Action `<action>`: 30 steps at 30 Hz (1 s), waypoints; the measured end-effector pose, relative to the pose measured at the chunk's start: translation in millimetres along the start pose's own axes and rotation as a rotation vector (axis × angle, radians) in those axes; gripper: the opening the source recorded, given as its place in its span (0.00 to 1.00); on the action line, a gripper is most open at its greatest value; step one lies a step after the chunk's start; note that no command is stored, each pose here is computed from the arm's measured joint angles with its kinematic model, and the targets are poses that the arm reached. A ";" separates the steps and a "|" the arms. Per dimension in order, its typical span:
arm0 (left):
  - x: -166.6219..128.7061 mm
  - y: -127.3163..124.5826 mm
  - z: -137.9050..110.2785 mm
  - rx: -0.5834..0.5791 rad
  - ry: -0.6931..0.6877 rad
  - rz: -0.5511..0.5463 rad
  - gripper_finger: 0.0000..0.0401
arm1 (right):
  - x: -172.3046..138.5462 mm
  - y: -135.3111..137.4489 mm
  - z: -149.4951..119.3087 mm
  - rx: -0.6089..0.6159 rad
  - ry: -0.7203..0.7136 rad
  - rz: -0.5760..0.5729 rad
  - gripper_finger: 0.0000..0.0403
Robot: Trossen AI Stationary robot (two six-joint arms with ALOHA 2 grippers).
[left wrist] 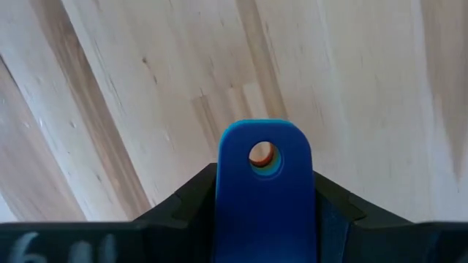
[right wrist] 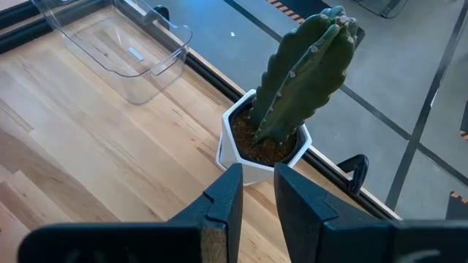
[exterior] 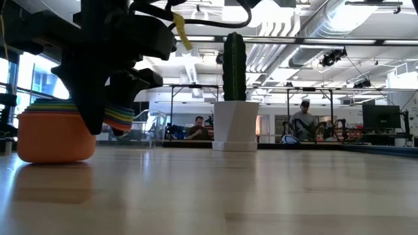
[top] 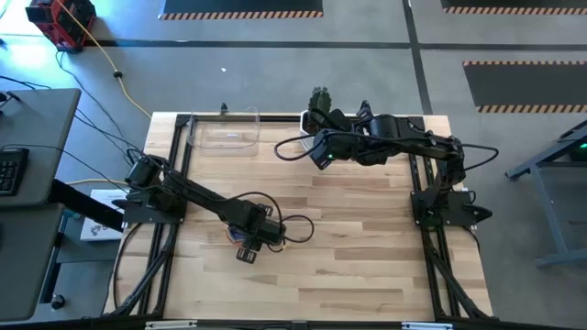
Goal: Nest measuring cups in basket
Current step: Put the stacked measuring cups into the transparent bin
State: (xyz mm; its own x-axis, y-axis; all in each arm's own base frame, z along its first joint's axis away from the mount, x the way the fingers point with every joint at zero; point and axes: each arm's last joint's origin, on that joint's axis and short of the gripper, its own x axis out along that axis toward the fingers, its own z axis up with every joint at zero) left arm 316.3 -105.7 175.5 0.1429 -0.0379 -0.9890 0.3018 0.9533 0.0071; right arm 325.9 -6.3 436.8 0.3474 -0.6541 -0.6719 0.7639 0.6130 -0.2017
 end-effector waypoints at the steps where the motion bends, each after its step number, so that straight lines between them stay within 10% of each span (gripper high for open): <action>1: 0.0 0.5 -0.6 0.000 0.006 0.001 0.35 | 0.0 0.0 0.0 0.000 0.000 0.000 0.18; 30: -0.7 60.9 -12.7 0.010 0.085 0.015 0.35 | 0.0 0.0 0.0 -0.001 0.001 0.001 0.18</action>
State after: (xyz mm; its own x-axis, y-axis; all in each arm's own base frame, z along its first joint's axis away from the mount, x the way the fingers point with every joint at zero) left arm 322.6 -43.8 174.7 0.0673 0.0022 -0.9977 0.3102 0.9504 0.0230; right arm 325.9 -6.3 436.8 0.3476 -0.6534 -0.6725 0.7629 0.6140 -0.2022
